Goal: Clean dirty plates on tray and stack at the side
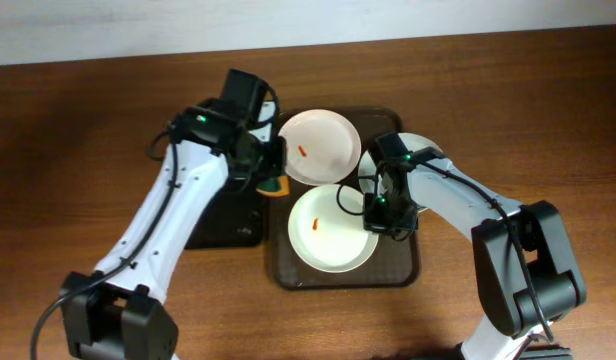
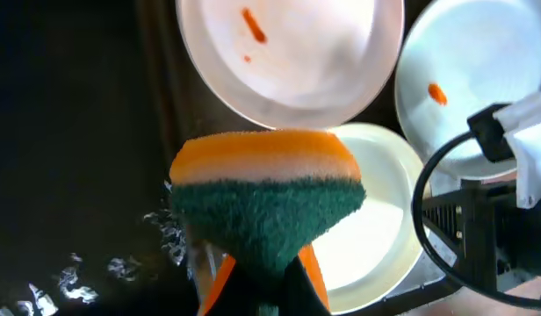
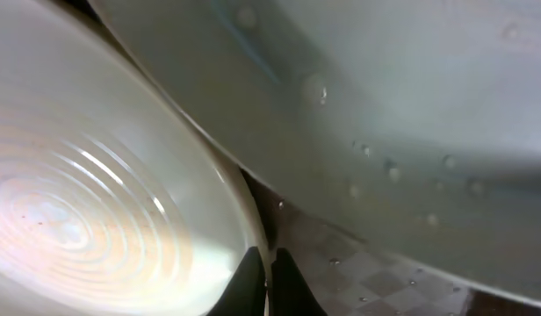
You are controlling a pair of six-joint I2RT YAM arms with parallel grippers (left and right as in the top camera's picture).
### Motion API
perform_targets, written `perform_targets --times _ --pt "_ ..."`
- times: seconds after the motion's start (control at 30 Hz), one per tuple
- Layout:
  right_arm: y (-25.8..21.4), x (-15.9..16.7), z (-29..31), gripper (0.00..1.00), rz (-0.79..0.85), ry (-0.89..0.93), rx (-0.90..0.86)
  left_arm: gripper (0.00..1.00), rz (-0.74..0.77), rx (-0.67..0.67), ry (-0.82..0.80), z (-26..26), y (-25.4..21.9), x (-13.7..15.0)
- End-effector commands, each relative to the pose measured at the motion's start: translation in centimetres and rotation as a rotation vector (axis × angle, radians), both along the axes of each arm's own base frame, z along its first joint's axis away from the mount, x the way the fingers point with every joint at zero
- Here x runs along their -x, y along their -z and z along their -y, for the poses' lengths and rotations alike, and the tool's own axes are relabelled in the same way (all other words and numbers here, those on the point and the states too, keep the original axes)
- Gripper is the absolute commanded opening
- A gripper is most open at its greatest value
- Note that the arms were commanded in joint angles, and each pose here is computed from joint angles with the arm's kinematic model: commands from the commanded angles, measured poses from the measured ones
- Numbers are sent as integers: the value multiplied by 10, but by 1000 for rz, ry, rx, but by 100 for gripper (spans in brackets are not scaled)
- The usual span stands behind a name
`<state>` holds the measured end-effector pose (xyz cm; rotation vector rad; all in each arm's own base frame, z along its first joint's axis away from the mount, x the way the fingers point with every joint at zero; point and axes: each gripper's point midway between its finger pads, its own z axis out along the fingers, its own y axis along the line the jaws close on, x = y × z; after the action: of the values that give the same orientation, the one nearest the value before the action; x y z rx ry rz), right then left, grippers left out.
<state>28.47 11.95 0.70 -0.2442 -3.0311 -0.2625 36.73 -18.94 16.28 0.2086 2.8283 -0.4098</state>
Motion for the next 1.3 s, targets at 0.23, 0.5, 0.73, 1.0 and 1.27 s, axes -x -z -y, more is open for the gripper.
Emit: perform_targets --times 0.23,0.5,0.73,1.0,1.27 --pt "1 -6 11 4 25 6 74 0 -341 94 76 99 116 62" --pt "1 -5 11 4 18 6 72 0 -474 42 17 81 173 64" --pt "1 -3 11 4 12 6 74 0 -406 -210 -79 22 180 46" --pt "1 -1 13 4 5 -6 81 0 -69 -687 -182 -28 115 -3" --pt "1 1 13 4 3 -33 83 0 -108 -512 -243 -54 36 -9"
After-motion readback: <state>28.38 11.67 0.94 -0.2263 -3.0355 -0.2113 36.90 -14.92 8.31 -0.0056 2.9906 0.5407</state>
